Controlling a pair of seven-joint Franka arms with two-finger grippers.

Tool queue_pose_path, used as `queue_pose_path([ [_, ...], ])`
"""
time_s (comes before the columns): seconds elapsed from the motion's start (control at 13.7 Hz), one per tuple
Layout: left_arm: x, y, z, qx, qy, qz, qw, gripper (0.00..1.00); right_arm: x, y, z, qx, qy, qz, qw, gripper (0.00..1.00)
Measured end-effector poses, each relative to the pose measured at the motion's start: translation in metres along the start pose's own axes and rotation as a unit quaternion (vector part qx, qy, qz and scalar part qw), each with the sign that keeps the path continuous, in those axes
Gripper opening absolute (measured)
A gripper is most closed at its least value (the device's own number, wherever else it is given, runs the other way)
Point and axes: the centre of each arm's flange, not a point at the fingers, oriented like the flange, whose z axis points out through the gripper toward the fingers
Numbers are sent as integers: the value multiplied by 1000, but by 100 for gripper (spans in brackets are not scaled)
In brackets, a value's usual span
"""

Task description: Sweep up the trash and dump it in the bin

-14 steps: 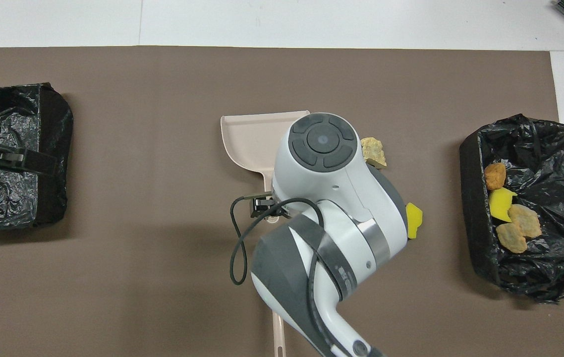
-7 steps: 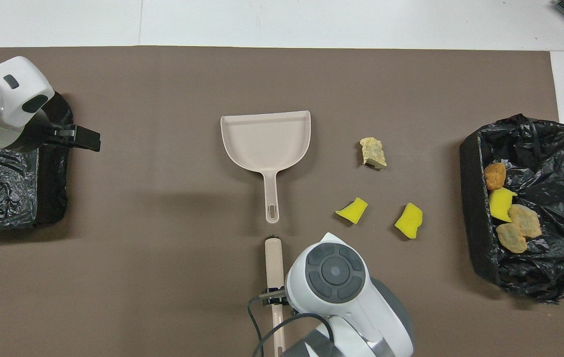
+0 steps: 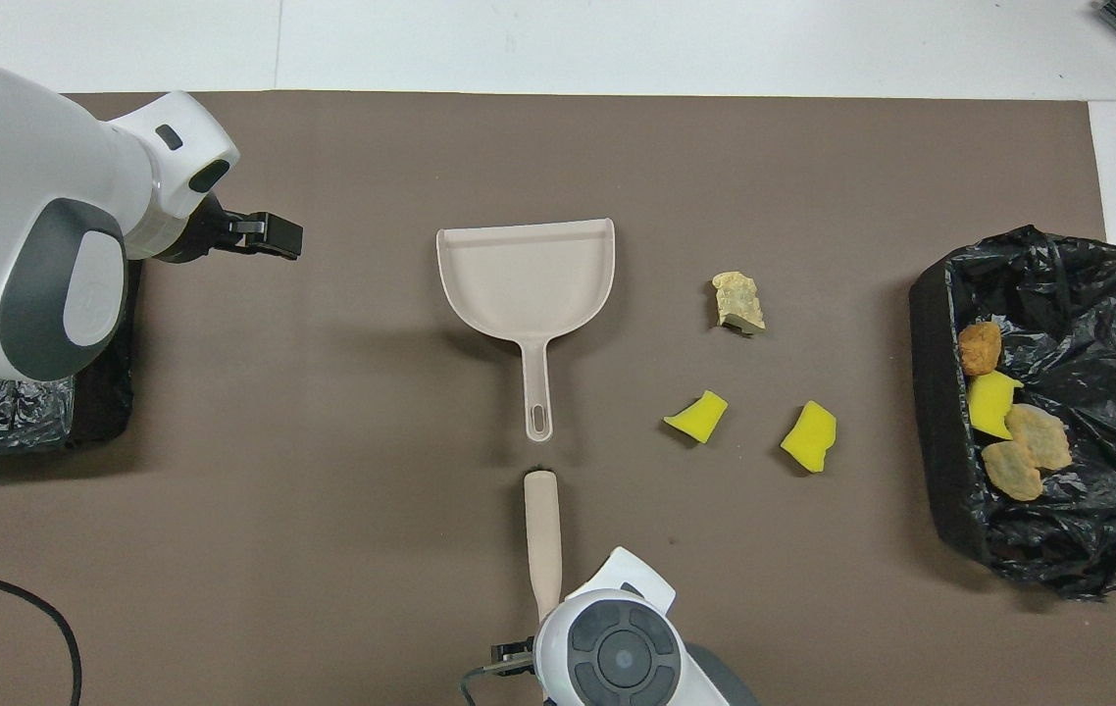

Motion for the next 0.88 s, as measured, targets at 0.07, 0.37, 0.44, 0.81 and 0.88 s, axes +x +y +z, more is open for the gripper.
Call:
queue_pose_path([
  [0.07,1,0,-1,0,4,-1,1000,100,0,-3,10,0,4,2,1000,100],
  [0.37,4,-3,-3,0,19,-2,1000,100,-4,-11,31,-7,0,4,1000,77],
  [0.44,4,-3,-3,0,19,-2,1000,100,-4,-10,33,-9,-1,4,1000,66],
  [0.81,4,-6,-1,1,17,-6,1000,100,-2,-4,35,-14,-9,11,1000,26],
  [0.88,4,-6,-1,1,17,-6,1000,100,0,-3,30,-18,-17,14,1000,26],
])
